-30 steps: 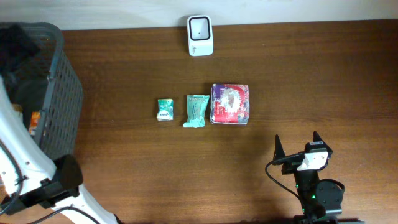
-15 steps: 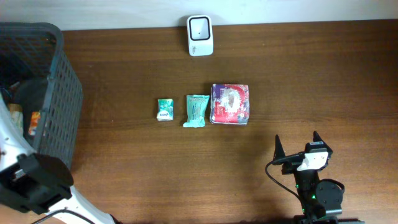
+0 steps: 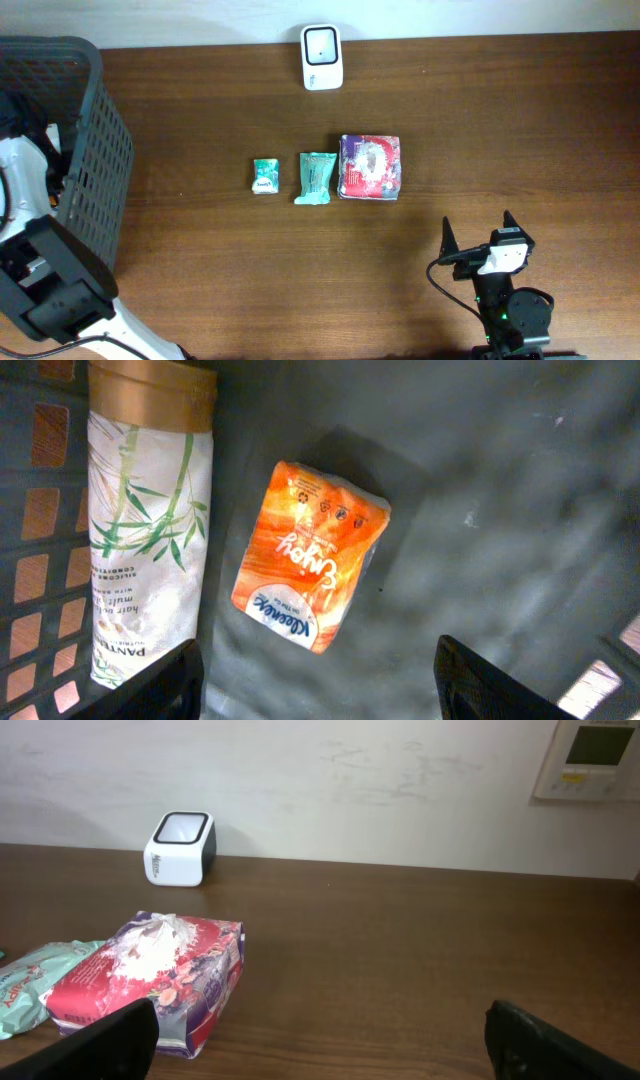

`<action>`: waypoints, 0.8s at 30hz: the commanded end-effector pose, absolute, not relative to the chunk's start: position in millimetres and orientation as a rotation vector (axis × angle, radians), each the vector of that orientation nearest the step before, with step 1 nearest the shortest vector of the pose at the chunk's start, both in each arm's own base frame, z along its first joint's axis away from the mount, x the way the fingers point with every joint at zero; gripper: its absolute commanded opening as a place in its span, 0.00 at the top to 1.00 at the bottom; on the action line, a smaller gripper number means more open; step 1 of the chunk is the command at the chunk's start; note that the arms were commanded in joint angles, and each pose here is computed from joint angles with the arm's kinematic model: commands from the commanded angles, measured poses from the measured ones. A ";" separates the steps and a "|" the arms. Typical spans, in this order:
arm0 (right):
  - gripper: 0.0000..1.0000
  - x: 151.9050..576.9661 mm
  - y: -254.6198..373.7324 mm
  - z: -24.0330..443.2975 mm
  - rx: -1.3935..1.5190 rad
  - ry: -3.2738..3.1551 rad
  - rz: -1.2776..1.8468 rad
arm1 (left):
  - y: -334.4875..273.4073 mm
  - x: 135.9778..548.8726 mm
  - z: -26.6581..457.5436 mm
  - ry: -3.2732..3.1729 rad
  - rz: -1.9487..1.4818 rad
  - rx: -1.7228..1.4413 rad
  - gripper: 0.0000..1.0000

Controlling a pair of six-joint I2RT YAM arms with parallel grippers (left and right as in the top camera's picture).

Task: Scan the item barcode
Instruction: 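Reach the left gripper into the basket and grasp the orange packet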

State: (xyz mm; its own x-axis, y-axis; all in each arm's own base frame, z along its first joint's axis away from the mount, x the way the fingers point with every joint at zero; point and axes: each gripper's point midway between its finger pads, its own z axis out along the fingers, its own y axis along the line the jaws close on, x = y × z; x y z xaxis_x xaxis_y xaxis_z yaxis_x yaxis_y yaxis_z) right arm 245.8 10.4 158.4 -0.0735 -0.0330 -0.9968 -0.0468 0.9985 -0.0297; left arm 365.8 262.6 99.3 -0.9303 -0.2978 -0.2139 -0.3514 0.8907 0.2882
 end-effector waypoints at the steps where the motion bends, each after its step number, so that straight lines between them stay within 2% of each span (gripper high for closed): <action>1: 0.01 245.9 7.8 155.1 -0.054 1.651 -0.001 | 267.7 360.7 96.0 2.899 0.538 -0.483 0.30; 6: 0.01 245.9 7.8 155.1 -0.054 1.651 -0.001 | 266.9 359.5 69.4 2.917 0.555 -0.365 0.31; 15: 0.01 245.9 7.8 155.1 -0.054 1.651 -0.001 | 271.6 367.2 50.2 2.863 0.595 -0.294 0.50; 24: 0.01 245.9 7.8 155.1 -0.054 1.651 -0.001 | 264.0 358.3 31.9 2.908 0.557 -0.286 0.50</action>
